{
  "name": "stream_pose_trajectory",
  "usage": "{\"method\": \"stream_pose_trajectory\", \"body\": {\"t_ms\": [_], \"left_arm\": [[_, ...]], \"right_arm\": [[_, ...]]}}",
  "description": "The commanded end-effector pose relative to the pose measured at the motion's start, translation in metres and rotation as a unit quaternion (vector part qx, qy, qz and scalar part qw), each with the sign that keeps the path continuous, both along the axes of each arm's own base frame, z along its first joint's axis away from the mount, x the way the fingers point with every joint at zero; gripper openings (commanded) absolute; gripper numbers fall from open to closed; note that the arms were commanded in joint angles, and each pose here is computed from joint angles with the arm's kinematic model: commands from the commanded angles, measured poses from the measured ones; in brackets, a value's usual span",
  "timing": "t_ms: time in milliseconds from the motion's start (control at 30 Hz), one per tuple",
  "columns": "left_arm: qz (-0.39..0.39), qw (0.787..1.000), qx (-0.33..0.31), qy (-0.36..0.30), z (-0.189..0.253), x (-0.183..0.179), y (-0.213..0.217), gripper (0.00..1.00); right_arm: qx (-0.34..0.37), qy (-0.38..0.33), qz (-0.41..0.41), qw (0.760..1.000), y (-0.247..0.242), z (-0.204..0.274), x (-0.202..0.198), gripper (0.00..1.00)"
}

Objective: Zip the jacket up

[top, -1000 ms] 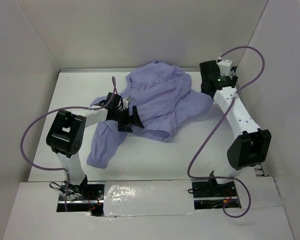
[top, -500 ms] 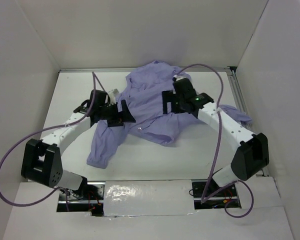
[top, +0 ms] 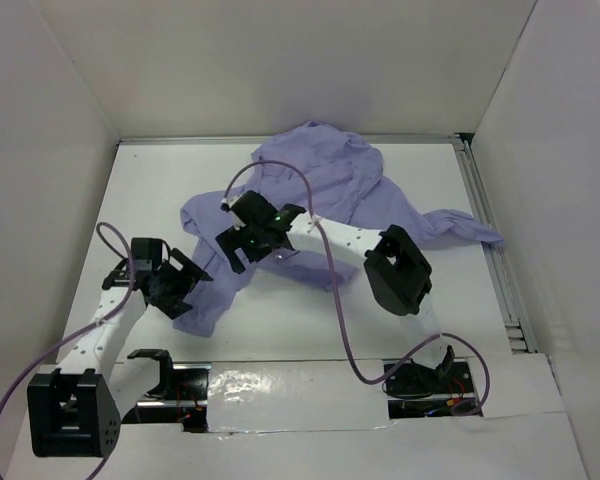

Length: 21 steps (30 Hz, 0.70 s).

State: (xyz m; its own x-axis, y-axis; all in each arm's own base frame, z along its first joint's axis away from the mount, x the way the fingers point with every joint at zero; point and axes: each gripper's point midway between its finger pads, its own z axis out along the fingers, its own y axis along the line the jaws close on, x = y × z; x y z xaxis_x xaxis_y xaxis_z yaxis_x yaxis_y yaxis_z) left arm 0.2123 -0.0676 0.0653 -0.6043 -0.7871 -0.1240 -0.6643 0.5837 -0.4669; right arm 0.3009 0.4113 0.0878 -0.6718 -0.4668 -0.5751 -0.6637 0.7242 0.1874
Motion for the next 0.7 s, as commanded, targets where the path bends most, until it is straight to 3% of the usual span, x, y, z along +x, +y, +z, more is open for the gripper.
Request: {"method": "stream_pose_trajectory", "body": {"t_ms": [0,167,233,300,400,467,533,567,600,633,667], "left_arm": [[0.069,0.998,0.000,0.007,-0.005,-0.003,0.016,0.99],[0.071,0.997,-0.007,0.036,-0.023,-0.009,0.020,0.99],[0.063,0.997,-0.014,0.033,-0.026,-0.007,0.021,0.99],[0.058,0.998,-0.014,0.037,-0.031,-0.007,0.022,0.99],[0.051,0.998,-0.015,0.042,-0.037,-0.008,0.021,0.95],[0.049,0.998,-0.016,0.039,-0.039,-0.006,0.021,0.86],[0.048,0.998,-0.011,0.033,-0.042,-0.002,0.023,0.80],[0.056,0.998,-0.004,0.039,-0.045,-0.002,0.026,0.70],[0.060,0.997,0.000,0.038,-0.045,-0.001,0.028,0.64],[0.063,0.997,0.004,0.034,-0.046,0.002,0.029,0.54],[0.057,0.998,0.007,0.026,-0.046,0.004,0.030,0.50]], "right_arm": [[0.036,-0.025,0.042,0.998,0.039,0.019,0.001,1.00],[0.006,-0.021,0.054,0.998,0.062,-0.014,-0.012,1.00],[-0.018,-0.016,0.002,1.000,0.053,-0.033,0.002,1.00],[-0.028,-0.005,-0.043,0.999,0.041,-0.040,0.019,0.93],[-0.019,0.004,-0.097,0.995,0.027,-0.047,0.035,0.62],[-0.019,0.005,-0.128,0.992,0.012,-0.046,0.046,0.46],[-0.022,-0.028,-0.152,0.988,0.001,-0.035,0.060,0.39],[-0.030,-0.034,-0.160,0.986,-0.007,-0.037,0.062,0.18],[-0.026,-0.044,-0.167,0.985,-0.011,-0.029,0.066,0.04],[-0.037,-0.048,-0.185,0.981,-0.026,-0.033,0.072,0.00],[-0.033,-0.046,-0.186,0.981,-0.032,-0.031,0.073,0.00]]}}
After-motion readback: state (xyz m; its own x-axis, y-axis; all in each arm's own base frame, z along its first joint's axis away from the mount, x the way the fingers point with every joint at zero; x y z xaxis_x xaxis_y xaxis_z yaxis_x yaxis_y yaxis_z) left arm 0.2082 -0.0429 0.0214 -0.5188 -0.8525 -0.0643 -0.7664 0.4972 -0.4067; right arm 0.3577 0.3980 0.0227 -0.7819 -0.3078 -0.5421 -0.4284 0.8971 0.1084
